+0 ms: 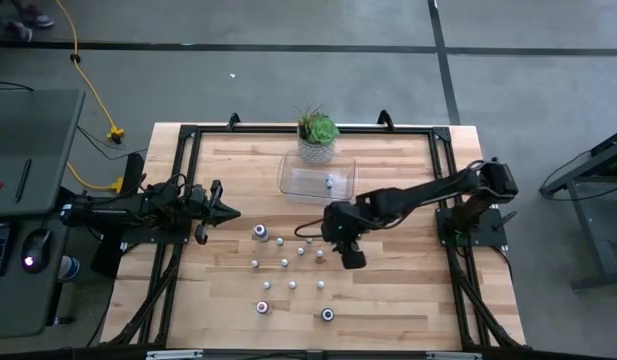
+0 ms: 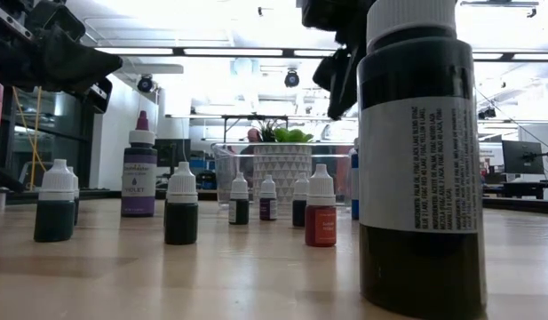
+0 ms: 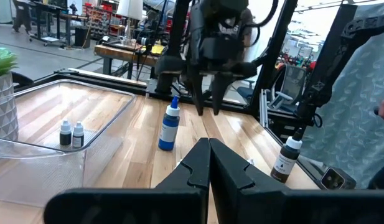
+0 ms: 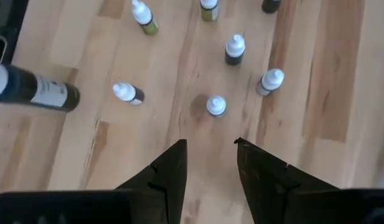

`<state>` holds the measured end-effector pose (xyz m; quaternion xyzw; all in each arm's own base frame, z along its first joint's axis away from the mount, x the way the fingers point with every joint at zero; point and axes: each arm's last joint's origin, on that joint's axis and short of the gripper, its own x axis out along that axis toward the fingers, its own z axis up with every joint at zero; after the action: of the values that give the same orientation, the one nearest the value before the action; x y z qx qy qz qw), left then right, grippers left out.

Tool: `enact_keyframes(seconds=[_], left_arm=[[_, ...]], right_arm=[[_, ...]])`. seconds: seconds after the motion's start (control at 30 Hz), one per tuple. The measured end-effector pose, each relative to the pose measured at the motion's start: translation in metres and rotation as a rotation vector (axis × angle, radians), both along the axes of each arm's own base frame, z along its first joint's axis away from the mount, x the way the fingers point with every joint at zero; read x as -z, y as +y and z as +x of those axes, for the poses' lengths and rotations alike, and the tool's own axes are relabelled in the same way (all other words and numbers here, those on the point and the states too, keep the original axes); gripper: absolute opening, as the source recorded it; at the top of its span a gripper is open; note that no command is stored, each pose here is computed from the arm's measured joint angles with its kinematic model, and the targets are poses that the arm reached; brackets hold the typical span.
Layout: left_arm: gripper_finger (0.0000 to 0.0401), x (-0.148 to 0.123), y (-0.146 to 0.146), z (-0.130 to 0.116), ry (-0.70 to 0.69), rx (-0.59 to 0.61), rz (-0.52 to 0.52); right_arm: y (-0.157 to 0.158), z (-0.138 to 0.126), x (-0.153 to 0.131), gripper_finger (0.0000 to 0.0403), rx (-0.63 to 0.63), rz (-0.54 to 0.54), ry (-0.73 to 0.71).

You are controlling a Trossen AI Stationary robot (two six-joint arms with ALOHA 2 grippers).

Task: Pick & Place food coloring
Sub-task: Put the small black food coloring bottle into the bin

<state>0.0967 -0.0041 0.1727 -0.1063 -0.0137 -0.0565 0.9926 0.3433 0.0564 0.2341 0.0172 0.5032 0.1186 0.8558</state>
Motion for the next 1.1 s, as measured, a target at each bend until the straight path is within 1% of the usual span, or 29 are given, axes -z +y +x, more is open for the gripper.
enact_keyframes(seconds=[0.23, 0.4, 0.57, 0.7, 0.8, 0.93, 1.1], left_arm=[[0.0000, 0.000, 0.000, 0.000, 0.000, 0.000, 0.000], [0.0000, 0.000, 0.000, 0.000, 0.000, 0.000, 0.000], [0.0000, 0.000, 0.000, 0.000, 0.000, 0.000, 0.000], [0.0000, 0.000, 0.000, 0.000, 0.000, 0.000, 0.000], [0.0000, 0.000, 0.000, 0.000, 0.000, 0.000, 0.000], [0.0000, 0.000, 0.000, 0.000, 0.000, 0.000, 0.000], [0.0000, 0.000, 0.000, 0.000, 0.000, 0.000, 0.000]], right_arm=[[0.005, 0.006, 0.013, 0.0131, 0.073, 0.040, 0.049], [0.006, 0.013, 0.025, 0.0133, 0.063, 0.056, 0.055], [0.008, 0.022, 0.038, 0.0159, 0.057, 0.060, 0.044], [0.009, 0.029, 0.051, 0.0188, 0.058, 0.053, 0.051], [0.009, 0.033, 0.059, 0.0201, 0.064, 0.044, 0.042], [0.008, 0.035, 0.067, 0.0204, 0.067, -0.016, 0.044], [0.008, 0.037, 0.068, 0.0204, 0.049, -0.031, 0.032]])
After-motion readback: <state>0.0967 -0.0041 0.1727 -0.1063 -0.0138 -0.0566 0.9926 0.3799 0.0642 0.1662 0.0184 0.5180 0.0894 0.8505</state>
